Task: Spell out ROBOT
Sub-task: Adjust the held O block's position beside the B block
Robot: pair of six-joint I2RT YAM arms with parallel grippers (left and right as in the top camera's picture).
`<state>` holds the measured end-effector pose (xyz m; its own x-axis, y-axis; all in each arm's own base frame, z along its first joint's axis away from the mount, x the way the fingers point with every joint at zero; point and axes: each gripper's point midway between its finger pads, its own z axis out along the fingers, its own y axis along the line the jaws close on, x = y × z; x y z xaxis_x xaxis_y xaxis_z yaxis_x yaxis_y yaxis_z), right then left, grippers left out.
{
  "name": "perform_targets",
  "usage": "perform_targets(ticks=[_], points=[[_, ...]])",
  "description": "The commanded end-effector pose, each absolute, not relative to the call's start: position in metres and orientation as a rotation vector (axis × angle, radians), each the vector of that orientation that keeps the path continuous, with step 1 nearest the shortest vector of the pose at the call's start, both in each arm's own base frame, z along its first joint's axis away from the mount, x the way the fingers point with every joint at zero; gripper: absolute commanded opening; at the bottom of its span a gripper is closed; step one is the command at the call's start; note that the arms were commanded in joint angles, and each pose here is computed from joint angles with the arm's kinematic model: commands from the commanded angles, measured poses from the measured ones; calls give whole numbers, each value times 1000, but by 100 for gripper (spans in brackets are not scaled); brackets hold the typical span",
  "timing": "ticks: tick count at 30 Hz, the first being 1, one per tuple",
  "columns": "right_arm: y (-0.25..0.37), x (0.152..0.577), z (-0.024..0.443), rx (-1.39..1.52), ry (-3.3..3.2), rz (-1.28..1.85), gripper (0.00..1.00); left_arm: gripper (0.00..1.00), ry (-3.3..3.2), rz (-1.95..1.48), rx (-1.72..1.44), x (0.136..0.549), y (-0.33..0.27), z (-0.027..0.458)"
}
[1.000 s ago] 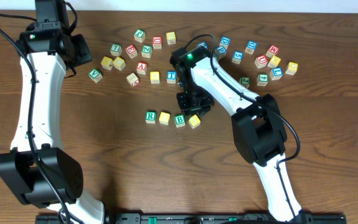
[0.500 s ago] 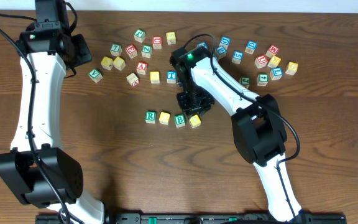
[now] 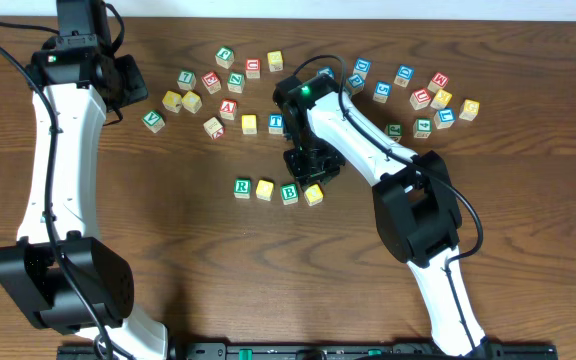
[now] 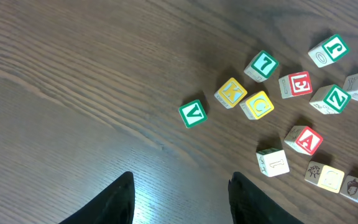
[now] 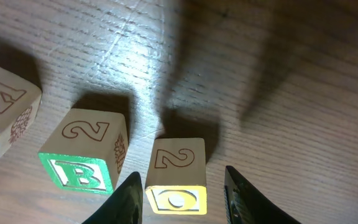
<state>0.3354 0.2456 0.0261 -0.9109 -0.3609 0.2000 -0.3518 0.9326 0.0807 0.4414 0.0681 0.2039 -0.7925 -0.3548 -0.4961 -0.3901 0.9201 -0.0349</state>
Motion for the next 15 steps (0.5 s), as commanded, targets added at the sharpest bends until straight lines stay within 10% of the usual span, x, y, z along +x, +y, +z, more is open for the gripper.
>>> perform_targets(ticks=[1,15], points=[[252,337,32,616,-2871,-107,38,48,2570,112,-518,438,70,206],[254,331,28,671,-2847,-102,43,48,2571,112,-518,438,70,206]])
